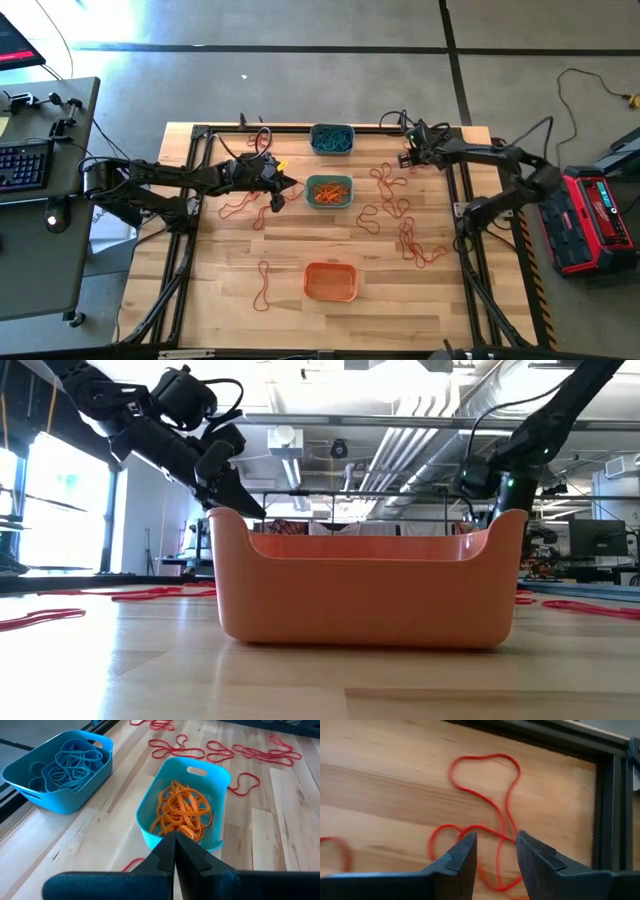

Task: Sort rubber bands into baskets
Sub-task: Put the red rubber band into the orange bin

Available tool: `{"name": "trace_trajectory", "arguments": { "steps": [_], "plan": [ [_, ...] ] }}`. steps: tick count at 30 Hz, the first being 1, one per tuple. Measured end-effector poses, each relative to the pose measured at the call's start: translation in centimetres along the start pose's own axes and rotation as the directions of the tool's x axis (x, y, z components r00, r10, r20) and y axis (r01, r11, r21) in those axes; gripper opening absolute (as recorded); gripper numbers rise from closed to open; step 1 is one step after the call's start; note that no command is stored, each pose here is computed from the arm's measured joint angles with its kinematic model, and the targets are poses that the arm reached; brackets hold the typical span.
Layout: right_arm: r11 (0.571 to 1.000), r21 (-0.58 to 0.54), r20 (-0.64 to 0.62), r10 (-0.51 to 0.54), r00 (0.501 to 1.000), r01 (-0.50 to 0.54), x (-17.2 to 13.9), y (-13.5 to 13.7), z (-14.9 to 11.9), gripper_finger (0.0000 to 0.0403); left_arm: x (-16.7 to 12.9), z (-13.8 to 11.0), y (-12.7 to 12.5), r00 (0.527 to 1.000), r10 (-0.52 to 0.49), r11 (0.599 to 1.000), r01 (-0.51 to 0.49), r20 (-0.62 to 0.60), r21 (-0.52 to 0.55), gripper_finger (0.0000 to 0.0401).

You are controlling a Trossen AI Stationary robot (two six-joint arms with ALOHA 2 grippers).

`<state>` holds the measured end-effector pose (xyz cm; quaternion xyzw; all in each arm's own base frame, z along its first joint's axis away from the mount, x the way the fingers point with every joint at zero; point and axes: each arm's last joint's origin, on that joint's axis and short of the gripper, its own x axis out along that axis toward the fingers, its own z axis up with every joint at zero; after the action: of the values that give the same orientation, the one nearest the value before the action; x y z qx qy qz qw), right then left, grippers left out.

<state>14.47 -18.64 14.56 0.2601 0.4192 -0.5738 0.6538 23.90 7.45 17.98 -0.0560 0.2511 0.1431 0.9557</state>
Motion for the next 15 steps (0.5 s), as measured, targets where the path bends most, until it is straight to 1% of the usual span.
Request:
{"name": "trace_trajectory", "arguments": {
  "steps": [2,7,11,15],
  "plan": [
    [0.999,-0.009,-0.024,-0.033,0.999,0.032,0.34,0.07,0.22,0.0126,0.0,0.0,0.0,1.0,0.0,1.0,0.0,0.0,0.0,0.0],
    [0.997,0.026,-0.03,-0.066,0.997,0.067,0.72,0.41,0.78,0.0126,0.0,-0.01,0.0,1.0,0.0,1.0,0.0,-0.001,0.0,0.0],
    [0.997,0.042,-0.027,-0.069,0.997,0.07,0.8,0.51,0.95,0.0126,0.0,-0.05,0.0,1.0,0.0,1.0,0.0,-0.005,0.0,0.0],
    [0.992,0.107,-0.03,-0.058,0.998,0.061,0.81,0.55,0.94,0.0126,0.0,-0.06,0.0,1.0,0.0,1.0,0.0,-0.006,0.0,0.0]
  ]
}}
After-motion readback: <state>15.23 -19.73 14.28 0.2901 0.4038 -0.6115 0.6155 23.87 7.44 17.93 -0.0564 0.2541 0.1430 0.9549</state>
